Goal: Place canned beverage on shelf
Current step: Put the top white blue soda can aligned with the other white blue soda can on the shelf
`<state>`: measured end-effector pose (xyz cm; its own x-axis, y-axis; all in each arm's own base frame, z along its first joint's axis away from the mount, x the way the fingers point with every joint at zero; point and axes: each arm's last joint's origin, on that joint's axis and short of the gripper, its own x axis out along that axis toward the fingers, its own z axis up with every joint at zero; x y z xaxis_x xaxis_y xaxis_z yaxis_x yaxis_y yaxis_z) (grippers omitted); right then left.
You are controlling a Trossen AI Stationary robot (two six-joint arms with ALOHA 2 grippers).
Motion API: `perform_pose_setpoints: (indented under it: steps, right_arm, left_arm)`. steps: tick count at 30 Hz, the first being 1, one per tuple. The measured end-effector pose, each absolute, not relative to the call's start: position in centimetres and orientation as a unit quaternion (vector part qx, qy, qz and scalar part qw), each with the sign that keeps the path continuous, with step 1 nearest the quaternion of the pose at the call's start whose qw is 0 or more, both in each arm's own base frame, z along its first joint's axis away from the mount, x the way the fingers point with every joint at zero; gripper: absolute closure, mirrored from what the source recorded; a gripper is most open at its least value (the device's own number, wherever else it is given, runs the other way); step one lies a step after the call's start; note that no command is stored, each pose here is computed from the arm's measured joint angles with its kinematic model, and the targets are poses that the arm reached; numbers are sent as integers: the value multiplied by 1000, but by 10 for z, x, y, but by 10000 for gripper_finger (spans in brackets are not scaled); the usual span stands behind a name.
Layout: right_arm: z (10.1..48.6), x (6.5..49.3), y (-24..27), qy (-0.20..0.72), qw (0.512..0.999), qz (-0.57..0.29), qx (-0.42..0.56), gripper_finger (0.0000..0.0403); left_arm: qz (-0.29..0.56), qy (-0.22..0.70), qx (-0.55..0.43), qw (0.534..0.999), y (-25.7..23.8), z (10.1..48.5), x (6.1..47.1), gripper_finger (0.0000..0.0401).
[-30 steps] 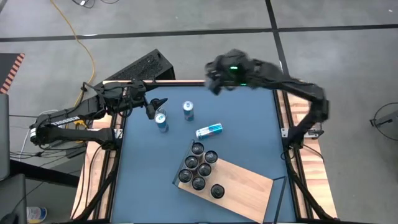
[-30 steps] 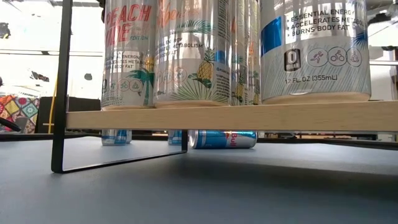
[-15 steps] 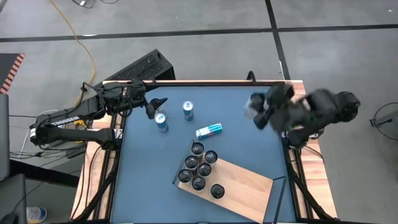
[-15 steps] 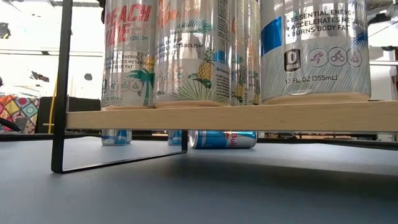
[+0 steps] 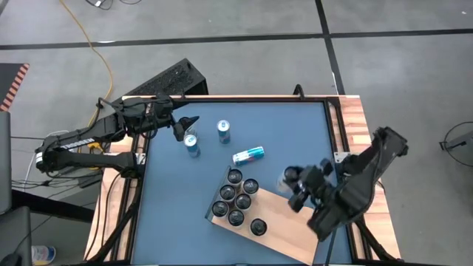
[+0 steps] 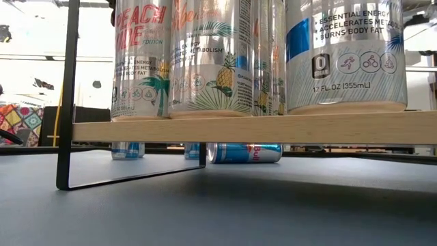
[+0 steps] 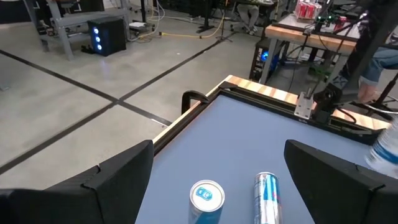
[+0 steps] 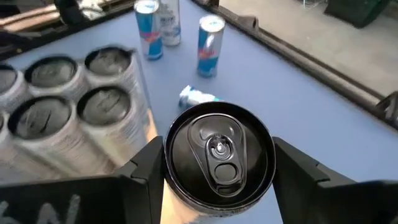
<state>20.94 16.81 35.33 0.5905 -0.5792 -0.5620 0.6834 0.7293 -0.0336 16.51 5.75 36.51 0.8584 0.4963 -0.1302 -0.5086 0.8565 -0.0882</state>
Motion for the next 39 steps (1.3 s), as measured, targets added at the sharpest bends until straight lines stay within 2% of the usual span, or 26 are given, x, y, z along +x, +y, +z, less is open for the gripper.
perform_pose_setpoints:
  steps: [10, 19, 39]
  right_arm:
    - [308, 226, 212, 293, 874, -366, 128, 193]
    - [311, 248, 221, 306, 904, -283, 94, 193]
    - [302, 253, 230, 317, 909, -250, 99, 192]
  left_arm:
    - [261, 52, -61, 962, 58, 365, 165, 53]
    - [261, 52, -64, 962, 57, 365, 165, 53]
    - [262, 58, -70, 961, 57, 363, 165, 53]
